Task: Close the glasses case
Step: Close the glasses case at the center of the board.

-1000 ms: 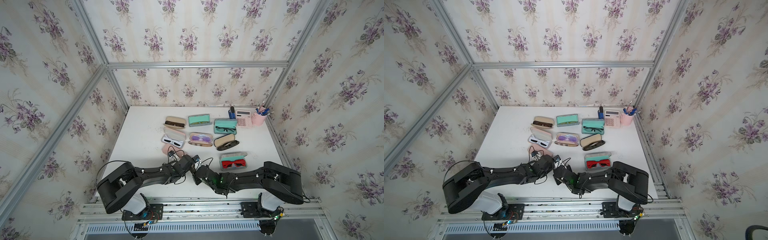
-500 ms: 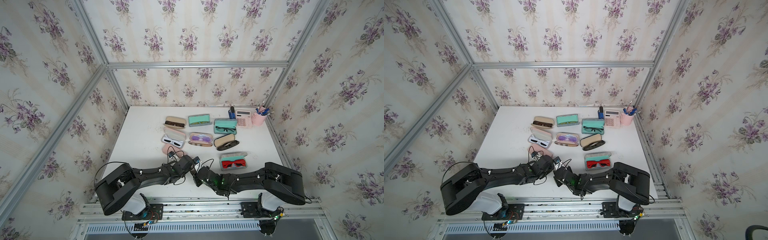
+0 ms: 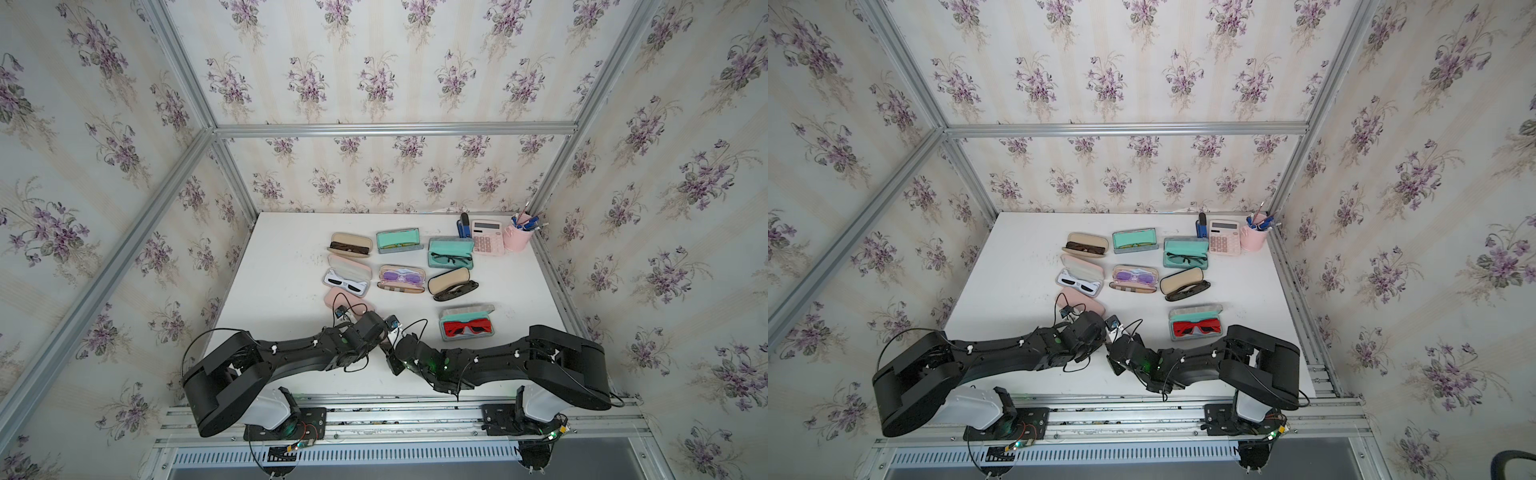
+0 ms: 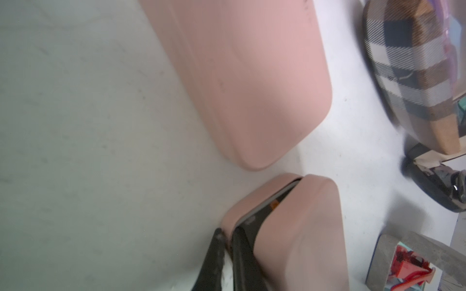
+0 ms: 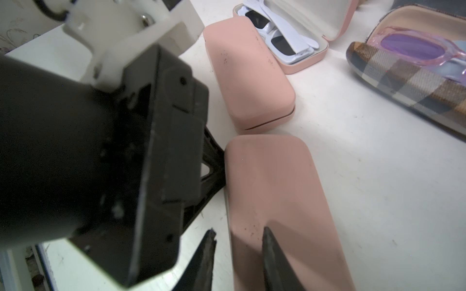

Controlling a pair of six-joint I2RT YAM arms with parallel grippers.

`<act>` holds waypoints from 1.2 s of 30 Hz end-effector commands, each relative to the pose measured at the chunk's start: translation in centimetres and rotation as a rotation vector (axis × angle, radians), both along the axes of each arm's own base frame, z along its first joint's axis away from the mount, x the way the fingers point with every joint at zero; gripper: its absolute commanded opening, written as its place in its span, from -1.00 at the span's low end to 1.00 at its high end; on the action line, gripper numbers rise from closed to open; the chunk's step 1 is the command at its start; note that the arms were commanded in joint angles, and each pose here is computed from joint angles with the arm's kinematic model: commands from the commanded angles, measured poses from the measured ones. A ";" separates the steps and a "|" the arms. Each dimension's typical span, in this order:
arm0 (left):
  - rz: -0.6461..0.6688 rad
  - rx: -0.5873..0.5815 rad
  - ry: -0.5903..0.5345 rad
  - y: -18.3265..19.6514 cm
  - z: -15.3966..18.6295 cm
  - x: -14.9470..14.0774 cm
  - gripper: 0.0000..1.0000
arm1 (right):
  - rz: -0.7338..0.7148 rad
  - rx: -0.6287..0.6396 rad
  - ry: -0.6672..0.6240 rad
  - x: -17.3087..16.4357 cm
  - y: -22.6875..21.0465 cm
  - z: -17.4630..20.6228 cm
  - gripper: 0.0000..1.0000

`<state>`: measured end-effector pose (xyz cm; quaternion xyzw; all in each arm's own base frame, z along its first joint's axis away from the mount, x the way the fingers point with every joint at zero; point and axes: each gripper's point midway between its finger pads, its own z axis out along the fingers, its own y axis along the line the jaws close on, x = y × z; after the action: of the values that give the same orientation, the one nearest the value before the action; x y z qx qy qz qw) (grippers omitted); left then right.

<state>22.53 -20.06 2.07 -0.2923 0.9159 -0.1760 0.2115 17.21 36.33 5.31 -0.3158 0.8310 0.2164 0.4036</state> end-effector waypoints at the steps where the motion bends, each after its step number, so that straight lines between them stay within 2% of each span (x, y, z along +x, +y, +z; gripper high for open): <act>1: -0.071 -0.018 0.043 -0.9 0.2 -1.1 -0.76 | 0.098 -0.122 0.061 -2.0 -1.0 -2.6 -0.35; 24: -0.076 -0.018 0.037 -0.6 0.8 -1.3 -0.67 | 0.101 -0.156 0.065 -2.4 -1.3 -4.0 -0.40; 36: -0.061 -0.028 0.028 -0.1 1.1 -1.5 -0.32 | 0.100 -0.173 0.070 -2.8 -1.5 -5.1 -0.44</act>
<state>20.84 -18.94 2.38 -0.2859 0.9252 -0.1619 0.1900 17.44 36.90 5.00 -0.3258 0.8148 0.2025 0.4347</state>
